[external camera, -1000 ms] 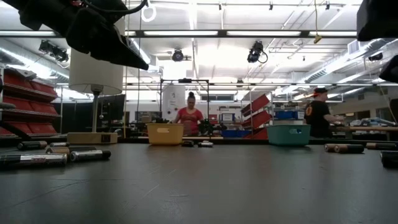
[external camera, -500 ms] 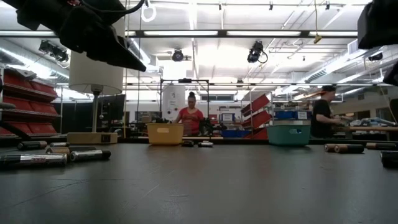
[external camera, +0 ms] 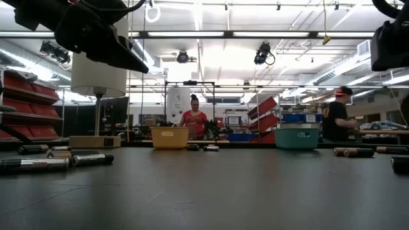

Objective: Sort batteries
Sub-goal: Put the black battery into the blue bin

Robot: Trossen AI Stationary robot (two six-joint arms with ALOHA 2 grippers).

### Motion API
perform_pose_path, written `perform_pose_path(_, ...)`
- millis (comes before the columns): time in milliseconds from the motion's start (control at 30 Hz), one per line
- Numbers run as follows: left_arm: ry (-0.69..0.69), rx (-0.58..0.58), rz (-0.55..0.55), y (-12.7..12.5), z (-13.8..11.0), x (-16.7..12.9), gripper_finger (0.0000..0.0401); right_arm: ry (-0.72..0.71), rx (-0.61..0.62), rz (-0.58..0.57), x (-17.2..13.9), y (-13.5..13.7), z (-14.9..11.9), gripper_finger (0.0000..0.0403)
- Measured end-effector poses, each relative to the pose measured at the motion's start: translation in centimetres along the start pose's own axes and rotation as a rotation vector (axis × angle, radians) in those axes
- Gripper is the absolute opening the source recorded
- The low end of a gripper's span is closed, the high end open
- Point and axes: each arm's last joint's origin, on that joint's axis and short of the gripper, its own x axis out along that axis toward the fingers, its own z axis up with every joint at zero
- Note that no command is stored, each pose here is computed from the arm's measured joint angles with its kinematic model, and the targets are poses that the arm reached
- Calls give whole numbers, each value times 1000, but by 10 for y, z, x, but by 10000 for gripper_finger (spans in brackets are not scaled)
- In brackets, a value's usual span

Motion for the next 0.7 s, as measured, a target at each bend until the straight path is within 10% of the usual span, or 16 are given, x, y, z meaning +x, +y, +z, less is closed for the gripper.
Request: perform_pose_path(700, 5, 2, 0, 0, 0, 0, 131, 84, 65, -6, 7, -7, 20, 42)
